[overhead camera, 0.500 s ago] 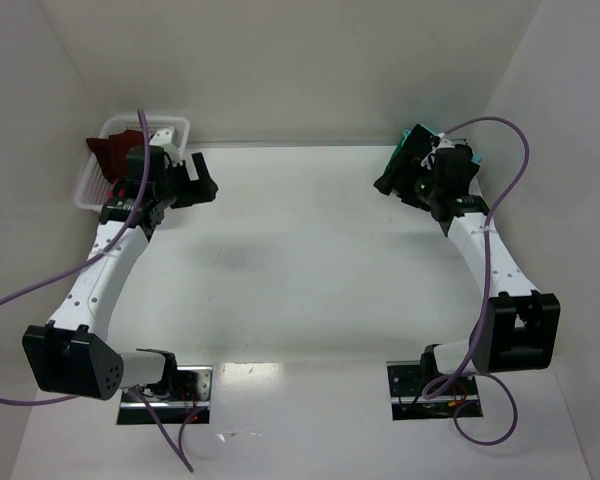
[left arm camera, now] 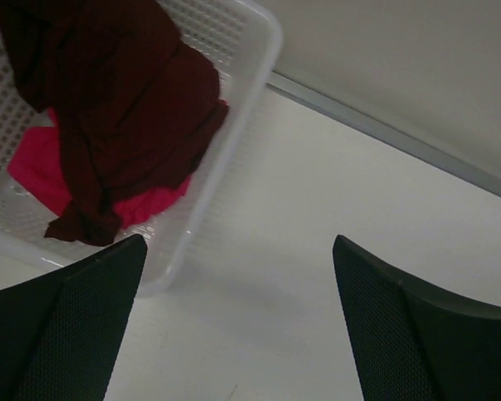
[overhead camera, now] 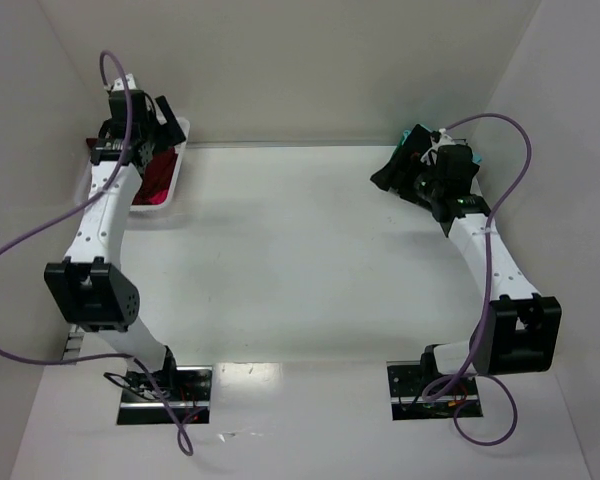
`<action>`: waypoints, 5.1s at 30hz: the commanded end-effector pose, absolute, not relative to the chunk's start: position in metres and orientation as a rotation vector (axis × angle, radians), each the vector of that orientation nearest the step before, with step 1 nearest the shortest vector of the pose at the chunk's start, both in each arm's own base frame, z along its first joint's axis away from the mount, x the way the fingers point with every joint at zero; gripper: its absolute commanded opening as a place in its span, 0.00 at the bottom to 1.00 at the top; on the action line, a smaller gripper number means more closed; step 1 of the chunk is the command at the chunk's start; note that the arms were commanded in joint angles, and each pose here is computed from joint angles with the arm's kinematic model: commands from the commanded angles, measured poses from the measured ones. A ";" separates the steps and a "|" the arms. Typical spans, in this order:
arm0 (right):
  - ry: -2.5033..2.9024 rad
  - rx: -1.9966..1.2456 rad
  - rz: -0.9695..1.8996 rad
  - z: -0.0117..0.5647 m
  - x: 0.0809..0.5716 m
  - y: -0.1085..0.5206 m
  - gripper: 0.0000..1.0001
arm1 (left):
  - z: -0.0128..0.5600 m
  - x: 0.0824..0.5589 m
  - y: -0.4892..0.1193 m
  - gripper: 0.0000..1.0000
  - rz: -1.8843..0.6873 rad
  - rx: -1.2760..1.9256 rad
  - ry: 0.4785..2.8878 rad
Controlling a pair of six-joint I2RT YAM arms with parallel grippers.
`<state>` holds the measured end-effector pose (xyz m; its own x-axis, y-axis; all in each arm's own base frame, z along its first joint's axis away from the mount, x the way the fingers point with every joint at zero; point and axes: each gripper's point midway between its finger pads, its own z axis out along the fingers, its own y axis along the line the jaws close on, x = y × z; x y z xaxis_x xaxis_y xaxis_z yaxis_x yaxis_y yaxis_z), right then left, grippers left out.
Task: Fold and stack the t-shirts
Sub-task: Grab crumpled tshirt from bin with the left arm, then move the tshirt to the center of the board, then flatten out the tshirt
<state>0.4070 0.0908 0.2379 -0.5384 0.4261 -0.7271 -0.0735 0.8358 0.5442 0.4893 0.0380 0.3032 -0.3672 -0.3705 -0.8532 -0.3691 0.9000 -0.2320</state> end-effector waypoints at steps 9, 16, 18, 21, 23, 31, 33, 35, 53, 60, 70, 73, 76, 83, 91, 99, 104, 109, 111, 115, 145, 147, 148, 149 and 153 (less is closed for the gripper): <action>1.926 0.161 0.683 0.284 0.411 0.098 1.00 | 0.236 0.550 0.138 1.00 0.278 -0.795 1.957; 1.899 0.144 0.740 0.294 0.418 0.108 1.00 | 0.199 0.557 0.199 1.00 0.267 -0.998 1.916; 1.899 0.140 0.743 0.294 0.419 0.110 1.00 | 0.187 0.559 0.207 1.00 0.263 -1.021 1.919; 1.921 0.166 0.740 0.284 0.424 0.109 1.00 | 0.161 0.566 0.214 1.00 0.217 -1.032 1.948; 1.954 0.179 0.740 0.274 0.428 0.109 1.00 | 0.150 0.568 0.218 0.98 0.200 -1.037 1.960; 1.991 0.162 0.729 0.268 0.435 0.115 1.00 | 0.103 0.589 0.214 0.94 0.150 -0.999 2.028; 1.991 0.148 0.730 0.268 0.435 0.116 1.00 | 0.100 0.590 0.215 0.94 0.151 -1.000 2.030; 1.998 0.148 0.731 0.265 0.436 0.116 1.00 | 0.090 0.594 0.215 0.91 0.139 -1.005 2.029; 1.981 0.152 0.696 0.270 0.443 0.112 1.00 | 0.148 0.592 0.190 0.07 -0.036 -0.968 1.940; 1.903 0.092 0.759 0.299 0.458 0.123 1.00 | 0.249 0.577 0.148 0.00 0.007 -0.717 1.900; 1.797 -0.011 0.829 0.347 0.475 0.136 1.00 | 0.459 0.532 0.007 0.00 0.024 -0.278 1.728; 1.750 -0.040 0.852 0.367 0.463 0.142 1.00 | 0.541 0.480 -0.060 0.00 -0.121 -0.169 1.553; 1.724 -0.055 0.855 0.377 0.446 0.142 1.00 | 0.585 0.434 -0.113 0.00 -0.286 -0.073 1.459; 1.699 -0.011 0.829 0.379 0.401 0.132 1.00 | 0.616 0.330 -0.203 0.00 -0.738 0.331 1.397; 1.689 0.095 0.726 0.379 0.353 0.108 1.00 | 0.504 0.347 -0.202 0.05 -0.669 0.328 1.690; 1.750 0.197 0.727 0.352 0.332 0.101 1.00 | 0.326 0.371 -0.191 1.00 -0.513 0.256 2.074; 1.815 0.237 0.735 0.323 0.326 0.101 1.00 | 0.263 0.371 -0.168 1.00 -0.342 0.204 2.231; 1.912 0.297 0.724 0.288 0.319 0.100 1.00 | 0.224 0.333 -0.173 1.00 -0.438 0.271 2.341; 1.941 0.322 0.736 0.274 0.314 0.103 1.00 | 0.194 0.315 -0.173 1.00 -0.471 0.257 2.424; 1.988 0.367 0.770 0.253 0.307 0.112 1.00 | 0.156 0.297 -0.170 1.00 -0.493 0.138 2.539; 2.215 0.324 0.747 0.180 0.306 0.125 1.00 | 0.031 0.238 -0.227 0.77 -0.665 0.054 2.901; 2.220 0.320 0.744 0.179 0.306 0.124 1.00 | 0.027 0.236 -0.227 0.69 -0.646 0.063 2.912; 2.220 0.316 0.742 0.179 0.306 0.124 1.00 | 0.026 0.236 -0.229 0.62 -0.634 0.066 2.912; 2.220 0.309 0.739 0.179 0.306 0.124 1.00 | 0.025 0.237 -0.230 0.53 -0.622 0.058 2.913; 2.241 0.305 0.755 0.173 0.303 0.127 1.00 | 0.032 0.244 -0.235 0.27 -0.612 0.041 2.894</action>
<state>0.2990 0.1188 0.1607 -0.7031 0.4548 -0.5466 0.0543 0.8008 0.5965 0.2274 -0.2245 0.0229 -0.9897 0.0144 -0.1425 0.0713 0.9124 -0.4031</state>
